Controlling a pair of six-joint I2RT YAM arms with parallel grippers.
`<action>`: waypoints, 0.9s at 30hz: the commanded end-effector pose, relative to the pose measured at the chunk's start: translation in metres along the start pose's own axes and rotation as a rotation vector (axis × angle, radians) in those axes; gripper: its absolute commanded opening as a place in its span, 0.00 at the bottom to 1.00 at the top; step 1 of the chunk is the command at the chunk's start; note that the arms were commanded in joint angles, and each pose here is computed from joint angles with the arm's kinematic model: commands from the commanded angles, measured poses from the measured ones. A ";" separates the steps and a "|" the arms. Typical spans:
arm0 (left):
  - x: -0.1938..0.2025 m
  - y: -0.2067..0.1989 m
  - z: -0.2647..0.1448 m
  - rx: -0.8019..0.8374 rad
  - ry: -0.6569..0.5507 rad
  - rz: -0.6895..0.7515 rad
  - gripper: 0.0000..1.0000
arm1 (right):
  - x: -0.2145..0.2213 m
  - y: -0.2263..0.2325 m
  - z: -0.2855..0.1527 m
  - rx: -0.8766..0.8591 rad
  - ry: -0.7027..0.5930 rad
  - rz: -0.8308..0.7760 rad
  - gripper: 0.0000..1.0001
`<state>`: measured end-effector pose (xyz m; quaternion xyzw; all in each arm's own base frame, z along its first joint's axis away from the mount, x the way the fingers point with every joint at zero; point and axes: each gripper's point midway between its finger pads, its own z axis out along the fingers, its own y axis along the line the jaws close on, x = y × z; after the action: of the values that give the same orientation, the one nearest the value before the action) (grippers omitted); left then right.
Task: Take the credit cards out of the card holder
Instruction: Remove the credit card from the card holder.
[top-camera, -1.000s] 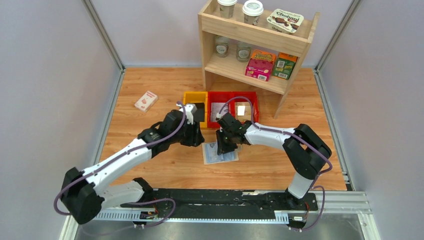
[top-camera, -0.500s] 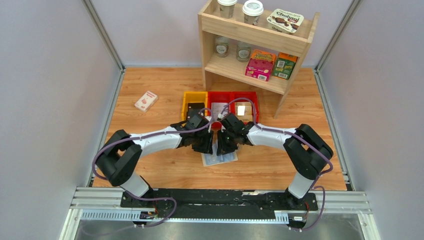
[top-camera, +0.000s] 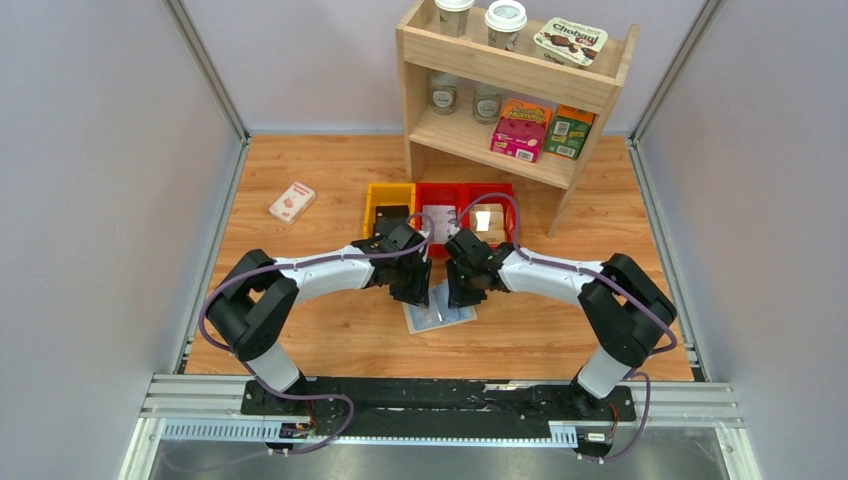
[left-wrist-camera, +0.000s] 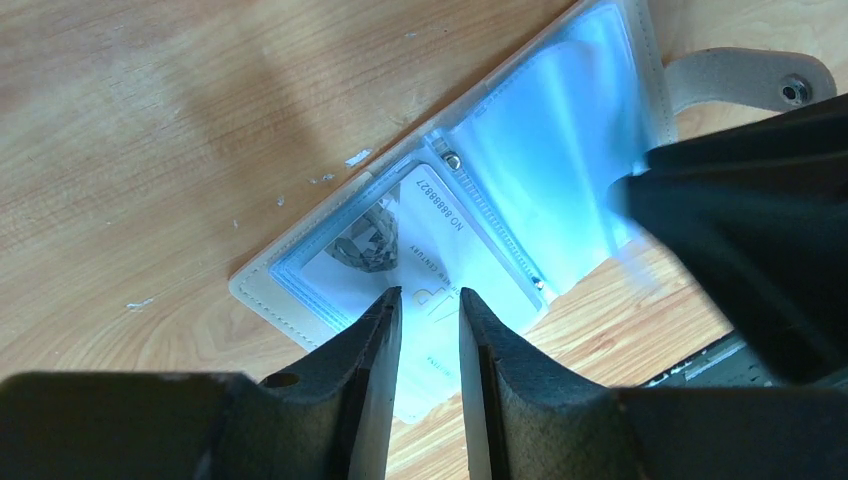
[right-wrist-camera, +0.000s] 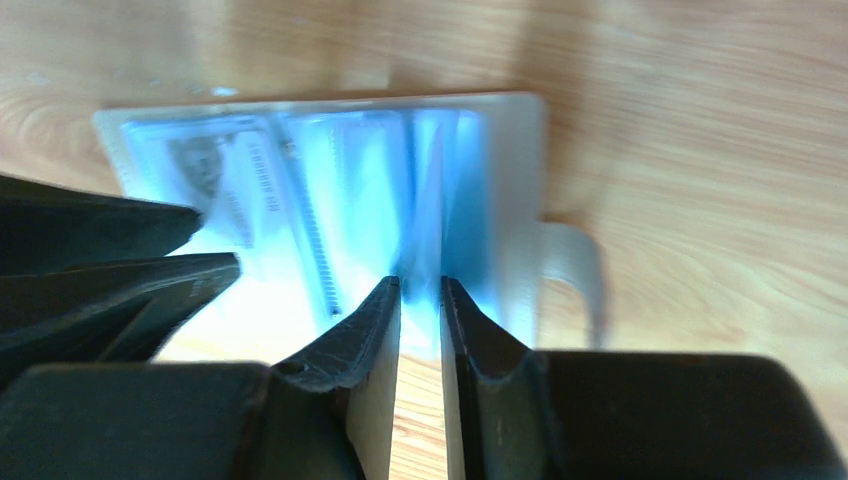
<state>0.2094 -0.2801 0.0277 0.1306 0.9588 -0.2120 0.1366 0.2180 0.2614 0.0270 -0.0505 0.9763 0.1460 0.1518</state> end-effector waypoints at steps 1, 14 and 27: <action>0.029 0.026 0.001 -0.107 0.092 -0.006 0.37 | -0.019 -0.058 -0.028 0.220 -0.131 0.121 0.25; -0.017 -0.004 -0.049 0.008 -0.205 0.006 0.43 | -0.047 0.037 -0.091 -0.393 -0.336 -0.009 0.44; -0.005 0.006 -0.040 -0.006 -0.208 -0.128 0.30 | -0.032 0.085 -0.042 -0.589 -0.156 -0.017 0.36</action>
<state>0.2086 -0.2530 0.0766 0.0627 0.9422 -0.2266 0.2389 0.2214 0.3099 0.0889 -0.0722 0.8969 0.3868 0.2020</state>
